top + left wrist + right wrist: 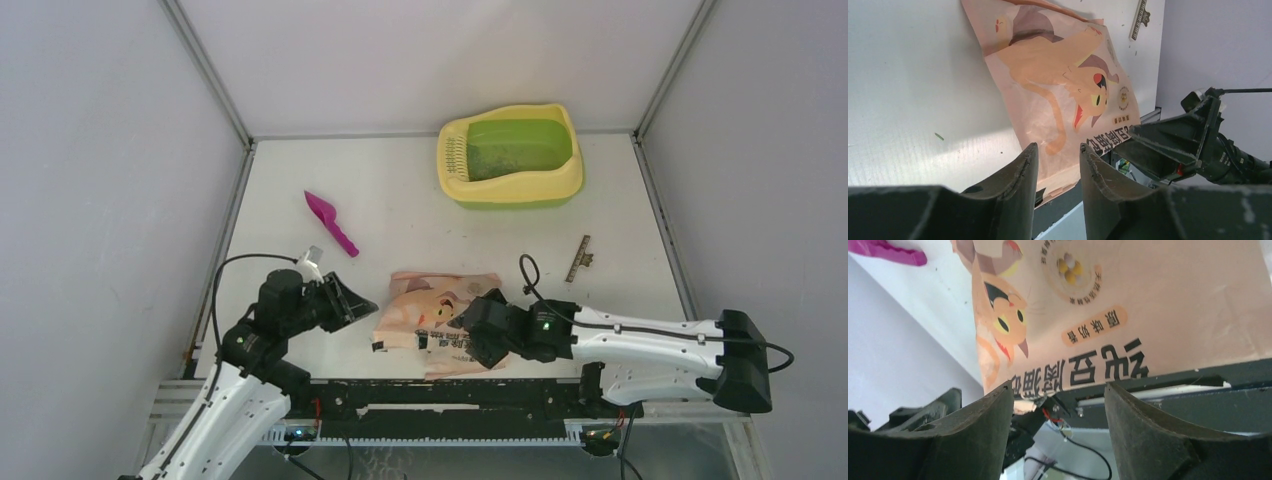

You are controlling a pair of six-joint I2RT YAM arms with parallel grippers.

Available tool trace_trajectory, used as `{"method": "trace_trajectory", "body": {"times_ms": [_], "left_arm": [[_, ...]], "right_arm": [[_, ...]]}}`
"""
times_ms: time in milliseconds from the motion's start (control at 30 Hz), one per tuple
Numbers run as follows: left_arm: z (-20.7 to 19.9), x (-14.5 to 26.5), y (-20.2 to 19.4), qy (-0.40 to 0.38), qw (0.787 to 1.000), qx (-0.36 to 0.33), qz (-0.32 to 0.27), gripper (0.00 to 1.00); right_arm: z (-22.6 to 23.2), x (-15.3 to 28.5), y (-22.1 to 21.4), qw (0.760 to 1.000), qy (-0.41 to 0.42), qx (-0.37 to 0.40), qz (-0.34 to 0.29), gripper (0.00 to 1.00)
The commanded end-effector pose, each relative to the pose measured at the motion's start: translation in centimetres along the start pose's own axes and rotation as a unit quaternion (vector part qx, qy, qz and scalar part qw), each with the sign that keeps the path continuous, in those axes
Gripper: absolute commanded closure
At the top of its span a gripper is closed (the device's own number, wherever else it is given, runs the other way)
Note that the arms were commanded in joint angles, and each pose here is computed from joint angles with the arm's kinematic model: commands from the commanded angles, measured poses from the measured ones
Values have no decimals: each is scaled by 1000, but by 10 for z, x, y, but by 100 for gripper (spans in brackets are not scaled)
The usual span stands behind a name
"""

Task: Fill the litter box with clean litter
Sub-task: Close the cat litter bag at the center of the board.

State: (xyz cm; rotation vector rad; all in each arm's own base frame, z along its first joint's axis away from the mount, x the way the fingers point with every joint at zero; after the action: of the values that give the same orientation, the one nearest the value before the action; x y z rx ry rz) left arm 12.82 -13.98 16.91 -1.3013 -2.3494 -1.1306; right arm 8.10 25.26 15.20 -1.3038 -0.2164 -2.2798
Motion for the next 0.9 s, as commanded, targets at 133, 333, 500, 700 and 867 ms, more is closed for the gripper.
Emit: {"method": "trace_trajectory", "body": {"times_ms": [133,333,500,700,867], "left_arm": [[-7,14,-8,-25,999,-19,10,59],[-12,24,-9,-32,999,-15,2,58],[-16,21,-5,-40,999,0,-1,57],[-27,17,10,-64,995,63,-37,50],[-43,13,20,-110,985,121,-46,42]], "right_arm": [[33,-19,11,992,10,-108,-70,31],[58,-22,26,990,31,-89,-102,53],[86,-15,38,990,66,-71,-106,79],[105,-13,50,989,89,-17,-115,100],[106,-19,54,988,88,21,-124,100]]}}
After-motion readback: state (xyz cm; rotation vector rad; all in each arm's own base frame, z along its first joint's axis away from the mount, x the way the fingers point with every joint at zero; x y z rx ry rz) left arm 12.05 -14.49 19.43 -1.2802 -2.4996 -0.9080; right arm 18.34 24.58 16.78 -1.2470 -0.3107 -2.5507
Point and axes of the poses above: each gripper's point midway between its finger pads, its own x axis back along the fingers, its own z axis along the line the jaws close on, y = z × x, the point moved 4 cm from there along x, back along the fingers, and after that the axes turned 11 degrees about -x, right-handed, at the moved point
